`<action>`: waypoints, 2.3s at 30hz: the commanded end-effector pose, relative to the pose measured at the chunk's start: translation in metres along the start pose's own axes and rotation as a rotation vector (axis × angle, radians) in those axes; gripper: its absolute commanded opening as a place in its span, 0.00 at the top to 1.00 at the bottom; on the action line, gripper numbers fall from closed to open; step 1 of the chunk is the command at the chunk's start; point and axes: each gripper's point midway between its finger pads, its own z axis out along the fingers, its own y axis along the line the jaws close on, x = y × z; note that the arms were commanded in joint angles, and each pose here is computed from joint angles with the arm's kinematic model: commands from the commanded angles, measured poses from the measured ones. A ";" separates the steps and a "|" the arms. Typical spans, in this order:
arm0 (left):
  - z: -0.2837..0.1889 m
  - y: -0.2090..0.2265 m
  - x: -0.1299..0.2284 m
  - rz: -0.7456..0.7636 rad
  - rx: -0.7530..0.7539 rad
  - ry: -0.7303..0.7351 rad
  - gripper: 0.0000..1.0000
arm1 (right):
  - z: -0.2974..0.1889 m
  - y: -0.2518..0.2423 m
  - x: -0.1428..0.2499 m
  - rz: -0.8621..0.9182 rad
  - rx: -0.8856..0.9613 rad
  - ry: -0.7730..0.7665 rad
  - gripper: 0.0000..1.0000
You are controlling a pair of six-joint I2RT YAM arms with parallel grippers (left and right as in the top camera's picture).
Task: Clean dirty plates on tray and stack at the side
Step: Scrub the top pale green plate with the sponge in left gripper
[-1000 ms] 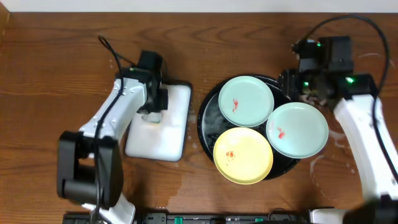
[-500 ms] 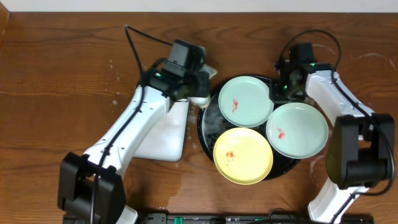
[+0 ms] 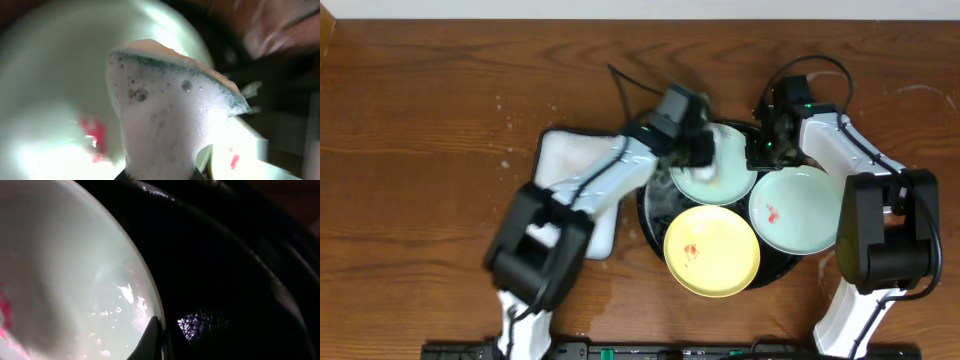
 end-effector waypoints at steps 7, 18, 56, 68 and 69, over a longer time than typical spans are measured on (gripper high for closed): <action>0.055 0.060 0.042 -0.149 -0.127 0.156 0.92 | 0.006 0.011 0.012 -0.014 0.006 0.044 0.99; -0.006 0.125 -0.020 0.157 -0.637 -0.018 0.93 | 0.006 0.011 0.018 -0.014 0.009 0.067 0.99; -0.004 0.173 0.005 -0.102 -0.734 0.107 0.93 | 0.005 0.011 0.025 -0.025 0.011 0.096 0.99; 0.048 0.048 0.054 -0.219 -0.253 0.311 0.92 | 0.005 0.011 0.025 -0.023 0.010 0.094 0.99; 0.050 0.042 0.059 -0.229 -0.244 0.321 0.92 | 0.005 0.011 0.025 -0.019 0.011 0.094 0.99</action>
